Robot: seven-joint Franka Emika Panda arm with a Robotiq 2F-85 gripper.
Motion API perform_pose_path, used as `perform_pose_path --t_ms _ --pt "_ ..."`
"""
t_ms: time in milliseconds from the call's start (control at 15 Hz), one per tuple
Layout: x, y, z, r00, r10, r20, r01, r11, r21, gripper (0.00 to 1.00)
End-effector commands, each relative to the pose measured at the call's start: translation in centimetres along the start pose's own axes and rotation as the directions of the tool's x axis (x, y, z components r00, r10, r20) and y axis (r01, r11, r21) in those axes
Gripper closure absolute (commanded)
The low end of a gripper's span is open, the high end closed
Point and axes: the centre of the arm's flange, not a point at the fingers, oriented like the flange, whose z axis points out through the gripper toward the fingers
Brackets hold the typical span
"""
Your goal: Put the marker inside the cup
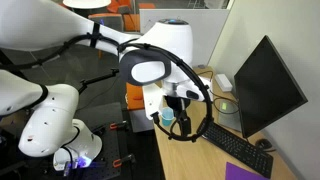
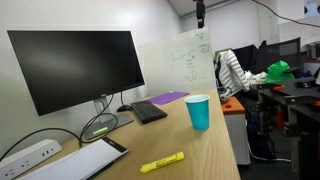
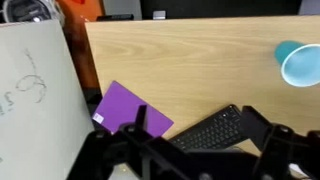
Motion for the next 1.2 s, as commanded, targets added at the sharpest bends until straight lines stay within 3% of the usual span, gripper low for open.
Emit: perform_pose_path --t_ms 0,200,333,600,1067,1133 --pt "0.0 0.0 0.0 1.000 0.000 0.000 0.000 1.000 0.000 0.00" --pt "0.0 0.0 0.0 1.000 0.000 0.000 0.000 1.000 0.000 0.00" --pt "0.7 -1.5 0.6 0.998 -0.056 -0.004 0.056 0.998 0.012 0.00" --pt "3.3 -9.7 3.7 0.966 -0.253 0.055 0.247 0.964 0.094 0.00" --pt "5.5 -27.3 9.0 0.811 -0.586 0.003 0.575 0.797 0.184 0.00" --pt "5.9 -29.0 9.8 0.817 -0.577 -0.018 0.569 0.799 0.195 0.00"
